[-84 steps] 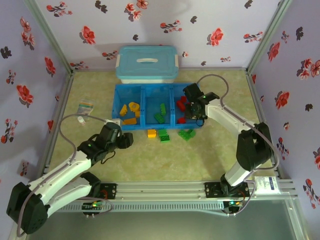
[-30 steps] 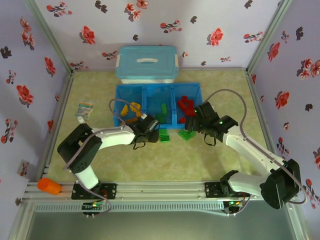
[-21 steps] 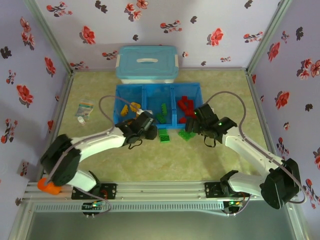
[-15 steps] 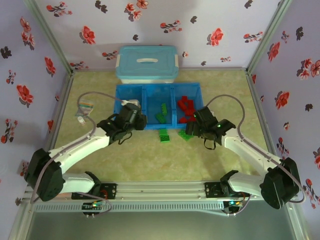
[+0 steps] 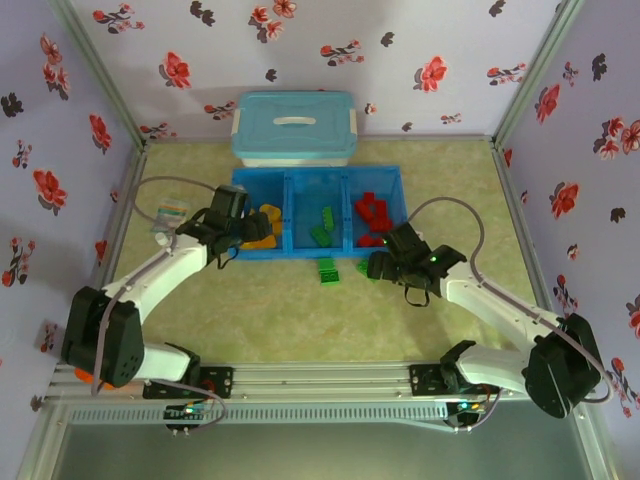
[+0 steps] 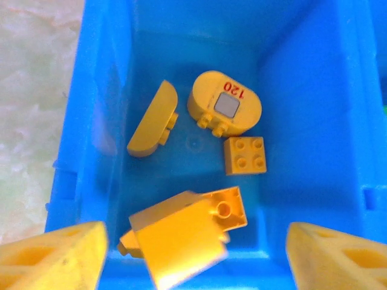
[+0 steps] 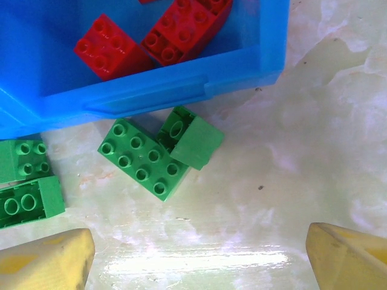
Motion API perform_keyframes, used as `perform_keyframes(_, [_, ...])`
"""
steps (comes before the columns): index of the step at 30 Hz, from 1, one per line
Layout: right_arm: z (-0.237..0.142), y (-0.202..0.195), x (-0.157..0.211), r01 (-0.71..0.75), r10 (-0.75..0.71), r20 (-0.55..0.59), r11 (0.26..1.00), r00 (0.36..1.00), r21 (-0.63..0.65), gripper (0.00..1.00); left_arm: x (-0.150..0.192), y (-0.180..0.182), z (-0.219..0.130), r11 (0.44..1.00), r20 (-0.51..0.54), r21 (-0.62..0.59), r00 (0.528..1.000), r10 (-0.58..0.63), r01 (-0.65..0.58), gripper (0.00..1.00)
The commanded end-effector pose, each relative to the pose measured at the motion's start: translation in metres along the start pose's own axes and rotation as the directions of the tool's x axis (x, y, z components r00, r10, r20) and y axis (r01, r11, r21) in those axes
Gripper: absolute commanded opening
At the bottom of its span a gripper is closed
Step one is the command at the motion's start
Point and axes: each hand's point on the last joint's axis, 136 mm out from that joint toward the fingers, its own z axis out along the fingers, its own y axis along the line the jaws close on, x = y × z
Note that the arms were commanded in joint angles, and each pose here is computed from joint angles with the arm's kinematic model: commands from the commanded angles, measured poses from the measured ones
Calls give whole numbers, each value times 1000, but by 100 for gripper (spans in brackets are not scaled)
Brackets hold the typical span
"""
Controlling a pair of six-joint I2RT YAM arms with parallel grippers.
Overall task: Sort the legos into containers by color
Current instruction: Place the lego in the container, then pick up the lego from the center of the table.
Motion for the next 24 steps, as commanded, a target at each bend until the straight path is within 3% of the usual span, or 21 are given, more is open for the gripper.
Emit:
perform_keyframes(1, [-9, 3, -4, -12, 12, 26, 1000, 1000, -12, 91, -26, -5, -17, 999, 51, 12, 998, 31, -32, 83])
perform_keyframes(10, [-7, 23, -3, 40, -40, 10, 998, 999, -48, 91, -8, -1, -44, 998, 84, 63, 996, -3, -3, 82])
perform_keyframes(24, [20, 89, 42, 263, -269, -89, 962, 959, -79, 92, 83, 27, -51, 993, 12, 78, 996, -87, 86, 79])
